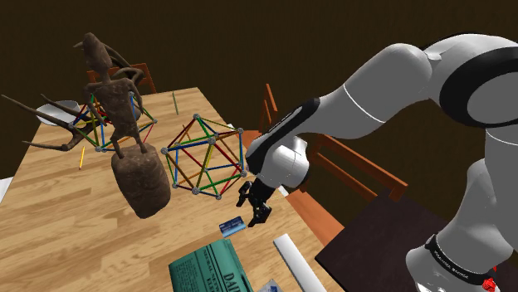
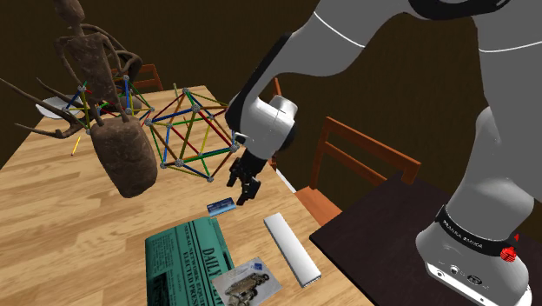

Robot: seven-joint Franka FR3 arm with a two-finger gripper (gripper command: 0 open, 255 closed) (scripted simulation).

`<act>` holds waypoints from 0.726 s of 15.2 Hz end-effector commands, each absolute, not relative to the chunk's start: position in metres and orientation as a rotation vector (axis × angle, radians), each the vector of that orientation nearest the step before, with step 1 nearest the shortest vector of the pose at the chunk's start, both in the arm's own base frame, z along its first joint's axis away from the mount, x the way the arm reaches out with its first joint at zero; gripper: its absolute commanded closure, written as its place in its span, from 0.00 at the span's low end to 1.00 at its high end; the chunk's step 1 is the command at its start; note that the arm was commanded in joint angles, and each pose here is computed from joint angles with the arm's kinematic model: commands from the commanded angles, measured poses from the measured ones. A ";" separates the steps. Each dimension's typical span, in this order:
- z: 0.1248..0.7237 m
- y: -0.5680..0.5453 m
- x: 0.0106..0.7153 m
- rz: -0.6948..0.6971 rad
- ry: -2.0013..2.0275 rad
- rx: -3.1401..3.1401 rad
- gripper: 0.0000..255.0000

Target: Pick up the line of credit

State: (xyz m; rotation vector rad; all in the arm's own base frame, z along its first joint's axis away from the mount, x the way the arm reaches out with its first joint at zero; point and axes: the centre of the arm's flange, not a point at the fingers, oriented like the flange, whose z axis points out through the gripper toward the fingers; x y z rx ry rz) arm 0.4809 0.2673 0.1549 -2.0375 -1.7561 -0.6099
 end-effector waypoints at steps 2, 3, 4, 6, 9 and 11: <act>0.138 0.269 0.481 -0.611 -1.758 -2.035 0.00; 0.133 0.269 0.481 -0.611 -1.758 -2.035 0.00; 0.130 0.269 0.481 -0.611 -1.758 -2.035 0.00; 0.130 0.269 0.480 -0.611 -1.758 -2.036 1.00; 0.130 0.269 0.479 -0.611 -1.757 -2.035 1.00; 0.130 0.268 0.480 -0.612 -1.757 -2.035 1.00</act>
